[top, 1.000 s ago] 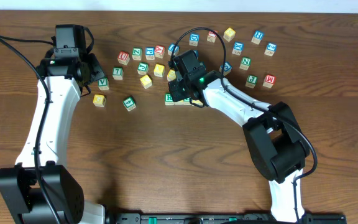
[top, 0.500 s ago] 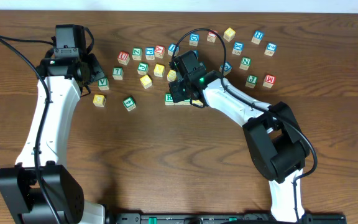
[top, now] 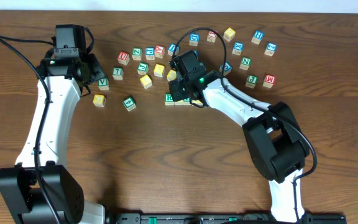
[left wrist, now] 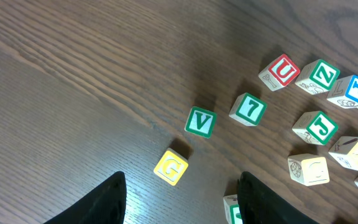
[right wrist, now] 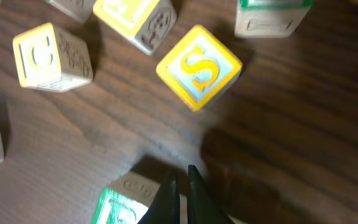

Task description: Spell out ROBOT

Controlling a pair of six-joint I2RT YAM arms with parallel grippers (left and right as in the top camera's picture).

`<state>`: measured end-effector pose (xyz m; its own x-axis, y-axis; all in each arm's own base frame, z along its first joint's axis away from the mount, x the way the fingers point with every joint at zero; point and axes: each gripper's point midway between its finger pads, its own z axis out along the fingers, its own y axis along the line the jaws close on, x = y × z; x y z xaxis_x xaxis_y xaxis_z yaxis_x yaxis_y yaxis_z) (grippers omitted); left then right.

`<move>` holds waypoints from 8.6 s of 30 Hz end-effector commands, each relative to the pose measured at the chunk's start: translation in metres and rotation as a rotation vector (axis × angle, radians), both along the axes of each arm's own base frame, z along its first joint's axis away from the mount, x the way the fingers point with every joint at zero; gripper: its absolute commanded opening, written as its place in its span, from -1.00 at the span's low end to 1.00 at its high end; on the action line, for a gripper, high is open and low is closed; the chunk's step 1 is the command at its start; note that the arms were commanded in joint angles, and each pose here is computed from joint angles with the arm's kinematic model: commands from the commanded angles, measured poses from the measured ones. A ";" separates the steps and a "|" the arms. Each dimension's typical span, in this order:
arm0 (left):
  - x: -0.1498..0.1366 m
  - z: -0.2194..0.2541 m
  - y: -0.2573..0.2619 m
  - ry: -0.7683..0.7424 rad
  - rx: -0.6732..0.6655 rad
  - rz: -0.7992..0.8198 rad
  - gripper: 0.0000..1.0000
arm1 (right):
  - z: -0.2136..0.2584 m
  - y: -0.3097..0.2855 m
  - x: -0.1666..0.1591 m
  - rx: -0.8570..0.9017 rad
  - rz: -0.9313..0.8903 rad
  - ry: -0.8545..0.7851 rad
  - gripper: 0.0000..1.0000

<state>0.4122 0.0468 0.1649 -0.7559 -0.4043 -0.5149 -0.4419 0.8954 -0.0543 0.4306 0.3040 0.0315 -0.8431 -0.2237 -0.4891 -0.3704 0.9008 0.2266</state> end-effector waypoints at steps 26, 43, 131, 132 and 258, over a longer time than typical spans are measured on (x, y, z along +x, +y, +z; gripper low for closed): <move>0.001 0.001 0.002 -0.004 -0.004 0.016 0.13 | -0.015 -0.029 0.001 -0.043 -0.056 0.076 -0.98; 0.001 0.001 0.002 -0.004 -0.004 0.016 0.13 | -0.015 -0.026 -0.002 -0.041 -0.020 0.078 -0.98; 0.001 0.001 0.002 -0.005 -0.004 0.016 0.13 | -0.012 -0.090 0.017 -0.085 -0.113 0.125 -0.97; 0.001 0.001 0.002 -0.005 -0.004 0.016 0.13 | -0.011 -0.090 0.019 -0.082 -0.114 0.118 -0.97; 0.001 0.001 -0.002 -0.005 -0.021 0.006 0.13 | 0.002 -0.117 -0.043 -0.109 -0.146 0.380 -0.86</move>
<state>0.4124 0.0455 0.1648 -0.7571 -0.4048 -0.5127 -0.4385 0.8967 -0.0605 0.3906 0.1828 0.0240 -0.9852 -0.1326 -0.1084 -0.1522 0.9680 0.1995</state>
